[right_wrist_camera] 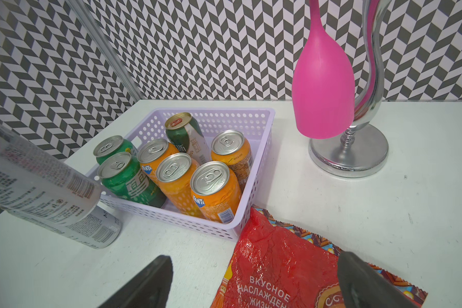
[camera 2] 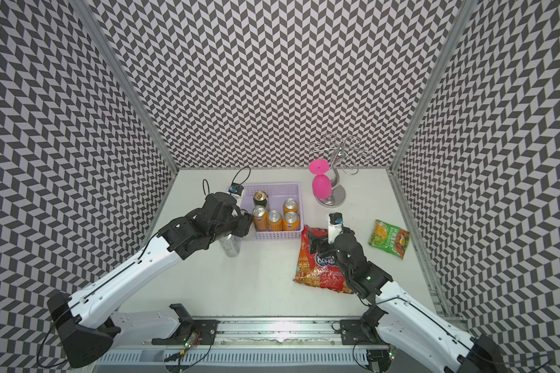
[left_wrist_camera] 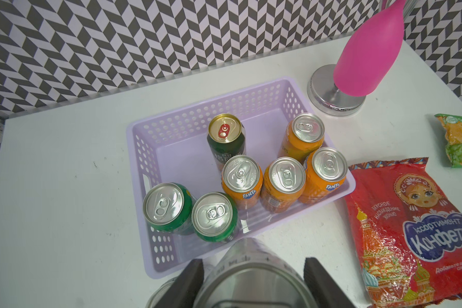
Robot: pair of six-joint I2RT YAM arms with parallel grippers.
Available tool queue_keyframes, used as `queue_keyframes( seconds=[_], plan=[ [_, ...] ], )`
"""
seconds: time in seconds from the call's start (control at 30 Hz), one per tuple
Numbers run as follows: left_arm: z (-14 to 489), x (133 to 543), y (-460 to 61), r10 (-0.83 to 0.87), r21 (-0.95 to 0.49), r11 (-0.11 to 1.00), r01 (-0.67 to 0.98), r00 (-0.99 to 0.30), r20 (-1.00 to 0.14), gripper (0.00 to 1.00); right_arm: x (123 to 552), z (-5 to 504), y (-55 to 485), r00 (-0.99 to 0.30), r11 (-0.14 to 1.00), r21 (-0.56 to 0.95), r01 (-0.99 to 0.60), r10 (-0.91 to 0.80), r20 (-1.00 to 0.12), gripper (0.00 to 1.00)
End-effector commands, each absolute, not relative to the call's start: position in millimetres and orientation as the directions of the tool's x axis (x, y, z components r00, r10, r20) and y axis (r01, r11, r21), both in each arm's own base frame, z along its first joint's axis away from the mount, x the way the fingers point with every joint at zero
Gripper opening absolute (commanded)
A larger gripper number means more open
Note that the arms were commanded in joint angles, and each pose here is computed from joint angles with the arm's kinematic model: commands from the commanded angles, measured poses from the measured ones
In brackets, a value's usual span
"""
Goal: Take out the drinks from the basket
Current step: Place the drink at the center of the board.
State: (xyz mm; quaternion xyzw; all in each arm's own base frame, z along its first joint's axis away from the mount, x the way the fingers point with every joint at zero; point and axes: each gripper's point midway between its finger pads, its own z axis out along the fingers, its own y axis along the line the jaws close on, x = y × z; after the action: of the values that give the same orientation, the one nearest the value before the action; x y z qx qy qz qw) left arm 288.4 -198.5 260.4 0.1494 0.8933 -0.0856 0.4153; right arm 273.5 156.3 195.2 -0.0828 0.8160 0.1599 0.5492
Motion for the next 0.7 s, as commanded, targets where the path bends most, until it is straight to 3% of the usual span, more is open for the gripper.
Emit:
queue_keyframes(
  seconds=[0.0, 0.67],
  plan=[
    [279.0, 290.9, -199.0, 0.141, -0.059, 0.945, 0.323, -0.563, -0.814, 0.45, 277.0, 206.1, 157.9, -0.35, 0.93, 0.197, -0.311, 0.08, -0.933, 1.0],
    [220.7, 296.2, -199.1, 0.133, -0.055, 0.954, 0.295, -0.578, -0.805, 0.45, 276.8, 204.3, 157.4, -0.352, 0.931, 0.195, -0.31, 0.078, -0.933, 1.0]
  ],
)
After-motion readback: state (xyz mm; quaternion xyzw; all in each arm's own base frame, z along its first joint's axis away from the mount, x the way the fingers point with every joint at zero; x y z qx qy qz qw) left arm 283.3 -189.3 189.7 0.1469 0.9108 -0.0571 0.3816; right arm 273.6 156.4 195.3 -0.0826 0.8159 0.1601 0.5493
